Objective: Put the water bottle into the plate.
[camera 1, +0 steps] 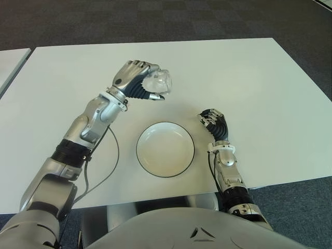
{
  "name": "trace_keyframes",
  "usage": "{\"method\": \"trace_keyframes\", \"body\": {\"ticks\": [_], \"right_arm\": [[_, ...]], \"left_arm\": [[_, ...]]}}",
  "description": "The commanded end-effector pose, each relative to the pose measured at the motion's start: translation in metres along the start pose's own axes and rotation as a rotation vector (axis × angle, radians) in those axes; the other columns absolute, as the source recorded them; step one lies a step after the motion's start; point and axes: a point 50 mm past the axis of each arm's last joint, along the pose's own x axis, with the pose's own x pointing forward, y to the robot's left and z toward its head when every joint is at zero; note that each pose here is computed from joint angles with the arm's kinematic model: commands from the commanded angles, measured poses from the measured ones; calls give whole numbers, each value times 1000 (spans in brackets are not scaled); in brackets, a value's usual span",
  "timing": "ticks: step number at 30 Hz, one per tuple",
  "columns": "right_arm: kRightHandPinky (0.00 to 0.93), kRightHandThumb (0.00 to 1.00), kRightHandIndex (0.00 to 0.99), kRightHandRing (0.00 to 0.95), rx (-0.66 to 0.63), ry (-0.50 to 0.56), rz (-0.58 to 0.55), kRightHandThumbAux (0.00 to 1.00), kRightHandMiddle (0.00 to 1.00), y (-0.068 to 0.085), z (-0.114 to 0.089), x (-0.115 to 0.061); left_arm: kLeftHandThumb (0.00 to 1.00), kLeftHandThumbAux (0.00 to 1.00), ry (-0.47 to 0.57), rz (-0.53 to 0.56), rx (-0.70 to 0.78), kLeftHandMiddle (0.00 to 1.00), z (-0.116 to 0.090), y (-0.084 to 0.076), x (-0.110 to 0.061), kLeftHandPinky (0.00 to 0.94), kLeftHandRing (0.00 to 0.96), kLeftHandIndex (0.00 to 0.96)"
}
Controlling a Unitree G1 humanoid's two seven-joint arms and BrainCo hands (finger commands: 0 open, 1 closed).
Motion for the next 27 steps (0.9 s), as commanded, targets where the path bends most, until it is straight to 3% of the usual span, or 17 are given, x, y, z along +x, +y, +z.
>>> {"method": "trace_keyframes", "body": {"ticks": [1, 9, 19, 27], "right_arm": [[479, 704, 426, 474, 2, 11, 0, 733, 482, 2, -3, -1], [480, 703, 425, 476, 4, 8, 2, 733, 482, 1, -3, 0], [492, 705, 426, 481, 18, -3, 10, 733, 485, 2, -2, 0], [482, 705, 426, 480, 9, -3, 12, 733, 486, 1, -2, 0]], "left_arm": [[850, 669, -93, -128, 14, 543, 20, -17, -12, 845, 850, 396], [851, 669, -209, -254, 76, 546, 37, -33, -20, 866, 851, 397], [849, 669, -365, -494, 159, 552, 40, -98, -38, 869, 852, 398], [849, 670, -441, -515, 203, 555, 42, -119, -46, 877, 861, 399]]}}
